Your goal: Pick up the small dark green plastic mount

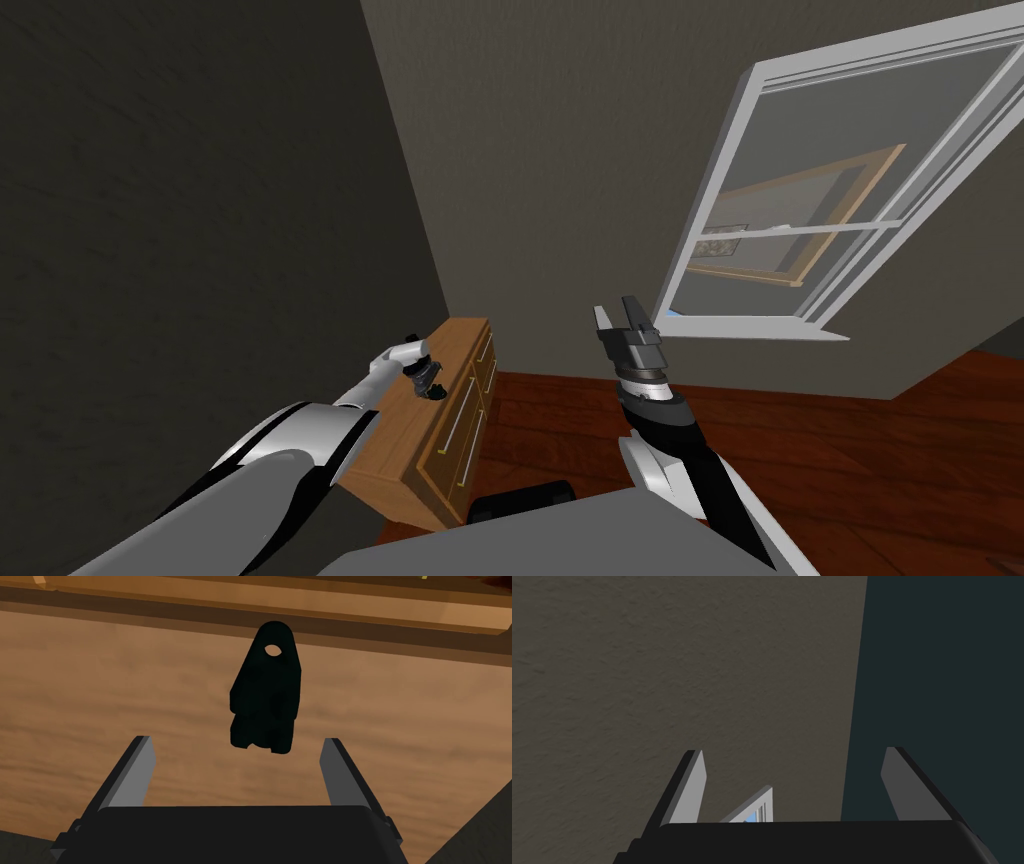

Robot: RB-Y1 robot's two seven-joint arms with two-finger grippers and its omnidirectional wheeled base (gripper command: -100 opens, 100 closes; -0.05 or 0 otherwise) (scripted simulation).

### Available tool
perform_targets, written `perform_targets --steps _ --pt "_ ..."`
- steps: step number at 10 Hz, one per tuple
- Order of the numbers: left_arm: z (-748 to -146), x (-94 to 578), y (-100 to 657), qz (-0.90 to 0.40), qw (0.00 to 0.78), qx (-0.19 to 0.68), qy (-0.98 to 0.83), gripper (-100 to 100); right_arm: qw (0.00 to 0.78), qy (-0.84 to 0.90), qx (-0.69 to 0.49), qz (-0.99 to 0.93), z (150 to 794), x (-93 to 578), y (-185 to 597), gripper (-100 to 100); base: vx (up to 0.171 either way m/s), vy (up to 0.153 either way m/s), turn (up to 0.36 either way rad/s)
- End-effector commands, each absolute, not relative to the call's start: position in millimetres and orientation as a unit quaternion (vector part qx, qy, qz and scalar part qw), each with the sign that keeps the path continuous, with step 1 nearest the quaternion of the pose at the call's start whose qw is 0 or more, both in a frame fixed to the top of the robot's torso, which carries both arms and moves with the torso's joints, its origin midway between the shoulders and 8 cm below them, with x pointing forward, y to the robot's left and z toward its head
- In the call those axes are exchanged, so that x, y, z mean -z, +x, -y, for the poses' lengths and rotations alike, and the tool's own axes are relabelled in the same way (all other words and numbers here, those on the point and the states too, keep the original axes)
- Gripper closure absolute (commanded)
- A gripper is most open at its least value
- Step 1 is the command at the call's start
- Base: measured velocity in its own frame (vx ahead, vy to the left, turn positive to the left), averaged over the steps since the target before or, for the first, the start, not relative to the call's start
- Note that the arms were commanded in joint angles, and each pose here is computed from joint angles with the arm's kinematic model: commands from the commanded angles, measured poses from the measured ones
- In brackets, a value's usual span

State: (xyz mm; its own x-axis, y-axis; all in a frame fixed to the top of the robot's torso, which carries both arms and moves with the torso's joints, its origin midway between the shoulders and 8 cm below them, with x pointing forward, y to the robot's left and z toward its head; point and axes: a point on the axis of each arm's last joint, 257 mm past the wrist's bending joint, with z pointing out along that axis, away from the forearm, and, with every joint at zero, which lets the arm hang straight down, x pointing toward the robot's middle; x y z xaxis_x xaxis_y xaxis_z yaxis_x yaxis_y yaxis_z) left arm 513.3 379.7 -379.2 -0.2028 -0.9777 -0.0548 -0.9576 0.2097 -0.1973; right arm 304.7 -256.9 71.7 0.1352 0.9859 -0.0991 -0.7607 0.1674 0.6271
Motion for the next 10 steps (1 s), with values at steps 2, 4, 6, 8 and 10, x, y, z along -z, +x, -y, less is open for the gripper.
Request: perform_targets --steps 2,4,6,8,10 --pt "-382 386 496 -0.768 0.055 0.047 -0.636 -100 0.72 0.221 -0.606 -0.255 257 -72 305 0 0.041 0.016 -0.037" --pt "-385 392 481 -0.764 0.035 0.038 -0.644 -100 0.72 0.221 -0.606 -0.255 257 -72 305 0 0.02 0.005 -0.023" --pt "-387 397 470 -0.76 0.018 0.031 -0.649 -100 0.72 0.221 -0.606 -0.255 257 -72 305 0 0.045 0.011 -0.062" --pt "-387 403 455 -0.755 -0.003 0.024 -0.655 -100 0.72 0.221 -0.606 -0.255 257 -72 305 0 0.036 0.001 -0.03" --pt "-386 400 462 -0.757 0.006 0.027 -0.653 0 0.72 0.221 -0.606 -0.255 257 -72 305 0 0.015 0.0 -0.008"
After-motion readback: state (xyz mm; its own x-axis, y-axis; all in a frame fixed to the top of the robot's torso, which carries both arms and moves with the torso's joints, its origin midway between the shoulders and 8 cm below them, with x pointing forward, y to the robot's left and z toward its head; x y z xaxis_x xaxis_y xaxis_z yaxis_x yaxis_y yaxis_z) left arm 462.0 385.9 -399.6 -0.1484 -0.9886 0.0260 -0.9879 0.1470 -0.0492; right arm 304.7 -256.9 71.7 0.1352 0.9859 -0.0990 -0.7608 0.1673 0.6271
